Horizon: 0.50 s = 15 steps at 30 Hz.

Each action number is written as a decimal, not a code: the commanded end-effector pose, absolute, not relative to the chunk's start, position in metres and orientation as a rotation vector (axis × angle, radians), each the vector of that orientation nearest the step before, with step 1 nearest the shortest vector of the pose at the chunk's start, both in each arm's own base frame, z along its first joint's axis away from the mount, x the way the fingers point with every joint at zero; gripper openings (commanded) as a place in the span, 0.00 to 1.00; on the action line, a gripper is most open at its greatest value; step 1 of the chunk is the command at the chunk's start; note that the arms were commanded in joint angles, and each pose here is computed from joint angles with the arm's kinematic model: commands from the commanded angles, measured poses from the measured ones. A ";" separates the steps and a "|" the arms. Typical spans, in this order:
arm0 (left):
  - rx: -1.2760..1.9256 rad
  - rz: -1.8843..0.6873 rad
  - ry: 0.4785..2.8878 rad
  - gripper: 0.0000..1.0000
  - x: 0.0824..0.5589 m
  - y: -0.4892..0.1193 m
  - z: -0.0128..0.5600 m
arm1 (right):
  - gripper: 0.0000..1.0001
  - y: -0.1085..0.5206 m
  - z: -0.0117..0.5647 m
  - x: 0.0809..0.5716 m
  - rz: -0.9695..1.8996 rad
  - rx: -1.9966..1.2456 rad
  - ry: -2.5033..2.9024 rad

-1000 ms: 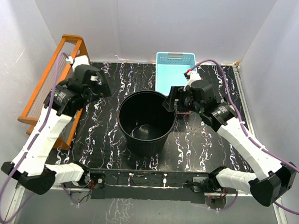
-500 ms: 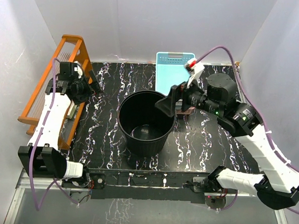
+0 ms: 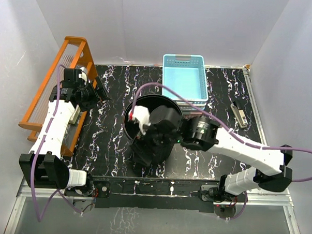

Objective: Turn the large container upside down

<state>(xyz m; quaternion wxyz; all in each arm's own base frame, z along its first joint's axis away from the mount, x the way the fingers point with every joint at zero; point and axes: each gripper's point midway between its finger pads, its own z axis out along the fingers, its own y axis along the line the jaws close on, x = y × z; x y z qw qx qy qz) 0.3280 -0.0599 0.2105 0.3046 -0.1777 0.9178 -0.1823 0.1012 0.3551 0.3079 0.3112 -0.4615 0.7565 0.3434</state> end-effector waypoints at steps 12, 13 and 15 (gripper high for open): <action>-0.422 -0.539 2.416 0.98 0.321 -0.066 0.218 | 0.25 0.357 0.285 0.101 0.712 -1.204 2.032; -0.419 -0.539 2.415 0.98 0.321 -0.066 0.219 | 0.25 0.357 0.279 0.101 0.706 -1.212 2.046; -0.413 -0.539 2.418 0.98 0.321 -0.066 0.219 | 0.25 0.357 0.274 0.100 0.701 -1.220 2.058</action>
